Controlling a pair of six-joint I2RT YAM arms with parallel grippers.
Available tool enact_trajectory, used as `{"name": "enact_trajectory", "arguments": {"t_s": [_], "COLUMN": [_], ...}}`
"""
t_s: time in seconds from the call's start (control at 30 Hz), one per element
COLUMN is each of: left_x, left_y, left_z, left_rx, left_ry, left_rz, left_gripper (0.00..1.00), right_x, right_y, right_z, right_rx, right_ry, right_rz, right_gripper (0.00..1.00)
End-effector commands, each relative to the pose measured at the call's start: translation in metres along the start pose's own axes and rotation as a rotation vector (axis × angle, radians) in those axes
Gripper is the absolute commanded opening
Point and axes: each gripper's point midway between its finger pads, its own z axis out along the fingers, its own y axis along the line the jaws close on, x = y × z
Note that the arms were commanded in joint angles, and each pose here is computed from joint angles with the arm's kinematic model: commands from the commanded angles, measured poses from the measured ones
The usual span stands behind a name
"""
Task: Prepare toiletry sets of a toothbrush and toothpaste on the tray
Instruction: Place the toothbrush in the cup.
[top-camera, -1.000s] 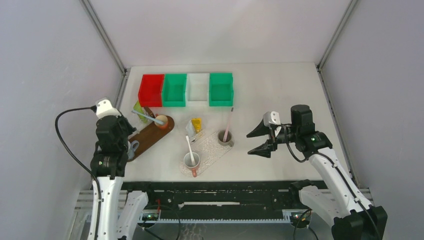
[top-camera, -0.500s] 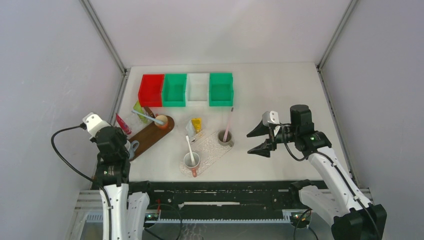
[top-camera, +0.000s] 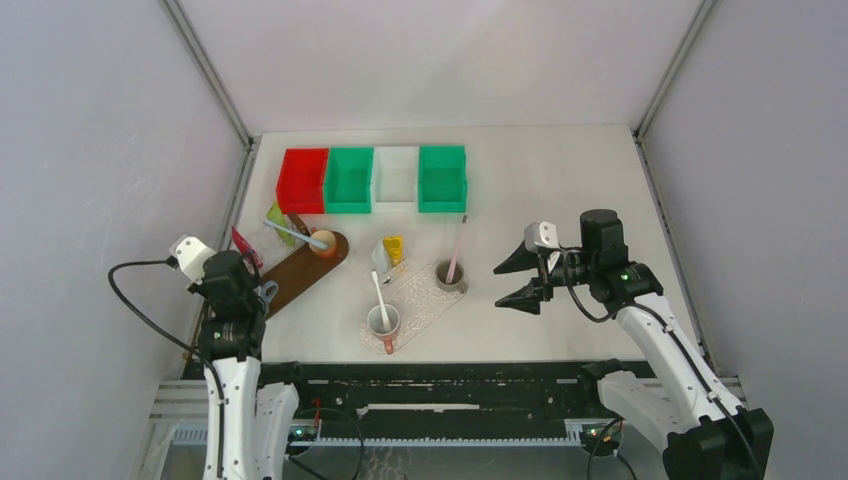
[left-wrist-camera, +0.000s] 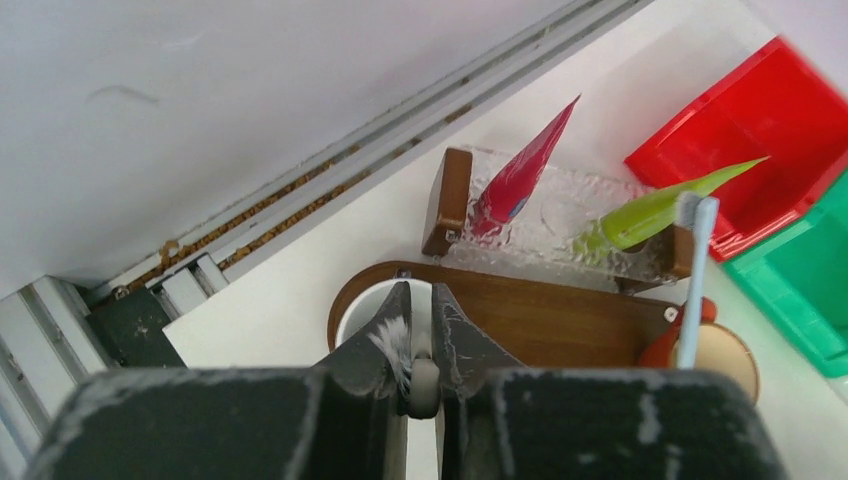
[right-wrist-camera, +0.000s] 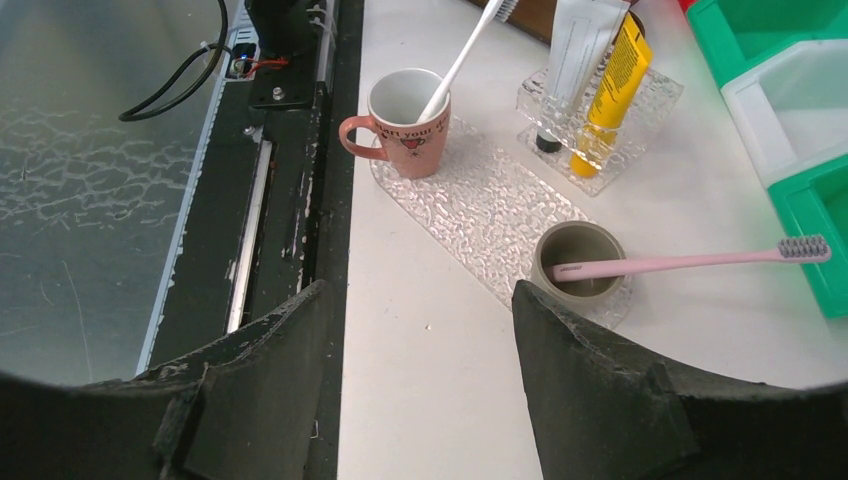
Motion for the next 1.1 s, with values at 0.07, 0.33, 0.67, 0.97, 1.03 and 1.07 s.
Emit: {"name": "enact_trajectory", "arguments": {"t_s": [0.07,0.33,0.67,0.97,1.03,1.07], "left_x": [0.023,0.022,-0.003,-0.068,-0.095,-0.109], "left_y": [-0.005,-0.008,-0.049,-0.151,-0.166,-0.17], "left_z": [0.017,0.012,-0.041,-0.161,-0.199,-0.215], "left_rx": [-0.052,-0.023,0.242,1.078,1.283,1.351], "left_ry": [0.102,0.105,0.224,0.202,0.149,0.132], "left_rz": [-0.033,-0.052,-0.166,-0.232,-0.219,-0.225], "left_gripper": [0.15,0.6,0.91,1.0,1.0,1.0], "right_x": [-0.004,-0.004,-0.014,-0.078,-0.111,-0.133], "right_y": [-0.002,-0.002,-0.007,-0.048,-0.066,-0.072], "right_z": [0.0,-0.001,-0.016,-0.067,-0.084,-0.094], "right_rx": [0.004,0.006,0.078,0.374,0.513,0.591], "right_ry": [-0.011,-0.011,-0.029,-0.035,-0.05,-0.078], "right_rz": [-0.044,-0.048,-0.1,-0.012,0.028,0.043], "right_gripper": [0.74,0.74,0.78,1.0,1.0,1.0]}}
